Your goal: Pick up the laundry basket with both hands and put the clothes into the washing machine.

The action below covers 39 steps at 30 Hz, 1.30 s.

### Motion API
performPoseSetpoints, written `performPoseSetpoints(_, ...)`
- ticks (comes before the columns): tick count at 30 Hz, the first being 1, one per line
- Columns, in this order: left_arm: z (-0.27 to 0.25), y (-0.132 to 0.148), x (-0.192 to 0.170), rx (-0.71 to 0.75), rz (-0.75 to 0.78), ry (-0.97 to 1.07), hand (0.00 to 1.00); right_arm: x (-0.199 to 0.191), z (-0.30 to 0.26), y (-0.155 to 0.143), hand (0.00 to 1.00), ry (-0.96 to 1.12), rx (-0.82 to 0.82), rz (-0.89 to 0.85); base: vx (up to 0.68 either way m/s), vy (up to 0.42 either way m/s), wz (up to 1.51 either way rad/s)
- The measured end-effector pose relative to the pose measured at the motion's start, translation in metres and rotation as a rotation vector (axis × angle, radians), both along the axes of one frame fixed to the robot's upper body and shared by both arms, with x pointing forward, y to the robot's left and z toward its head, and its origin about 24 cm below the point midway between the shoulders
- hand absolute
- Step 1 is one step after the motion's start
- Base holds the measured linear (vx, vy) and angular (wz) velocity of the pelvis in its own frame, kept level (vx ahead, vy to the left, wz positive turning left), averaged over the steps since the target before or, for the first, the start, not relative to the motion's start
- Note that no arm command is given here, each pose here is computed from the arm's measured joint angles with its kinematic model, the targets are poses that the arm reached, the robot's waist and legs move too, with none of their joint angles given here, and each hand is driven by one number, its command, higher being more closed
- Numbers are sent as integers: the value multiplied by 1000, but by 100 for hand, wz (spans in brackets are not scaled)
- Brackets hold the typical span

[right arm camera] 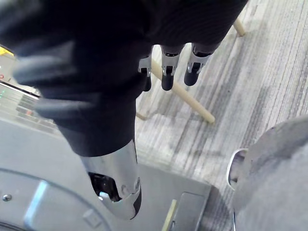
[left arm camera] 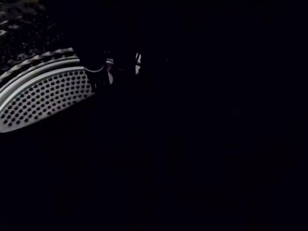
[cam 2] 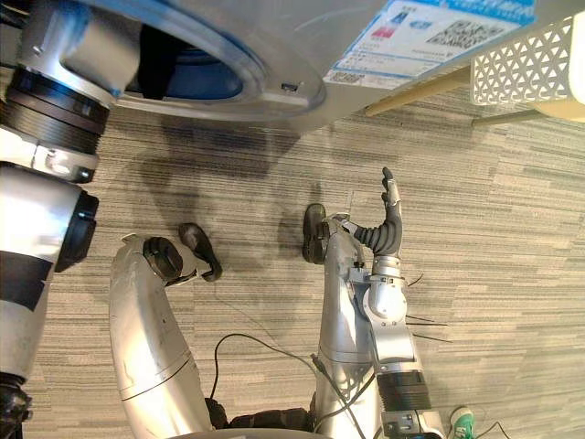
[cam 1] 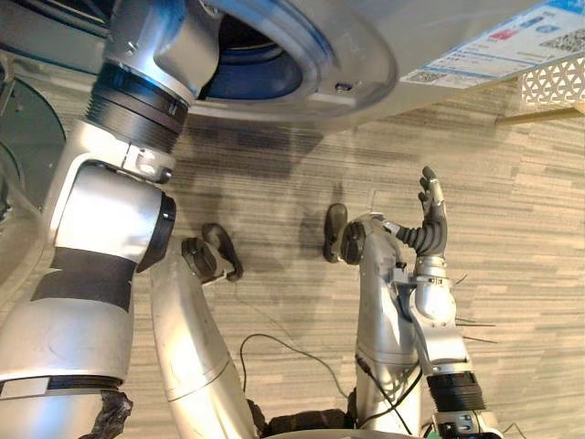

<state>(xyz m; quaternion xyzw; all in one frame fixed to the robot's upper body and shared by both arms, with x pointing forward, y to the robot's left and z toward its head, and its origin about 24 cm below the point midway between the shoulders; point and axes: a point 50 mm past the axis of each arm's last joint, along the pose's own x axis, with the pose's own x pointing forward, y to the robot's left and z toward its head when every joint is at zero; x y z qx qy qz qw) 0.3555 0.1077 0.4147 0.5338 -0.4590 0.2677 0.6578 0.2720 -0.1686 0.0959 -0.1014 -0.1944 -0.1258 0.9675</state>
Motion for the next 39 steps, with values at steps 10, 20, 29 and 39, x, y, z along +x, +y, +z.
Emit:
performPoseSetpoints(10,-70,40,6,-194,-55,147,0,-2,-3,-5,0,36,-37,-14,17,-41,15)
performPoseSetpoints(20,-275,49,-28,-711,-235,620,0,-17,-58,-3,0,321,-48,-46,61,-80,30)
performPoseSetpoints(29,-430,56,-112,-1121,-177,1110,0,-53,-131,-13,0,666,-36,-34,185,-45,19)
performPoseSetpoints(39,-539,79,-196,-1327,149,1580,0,-116,-220,-34,0,1163,68,-129,145,66,-14)
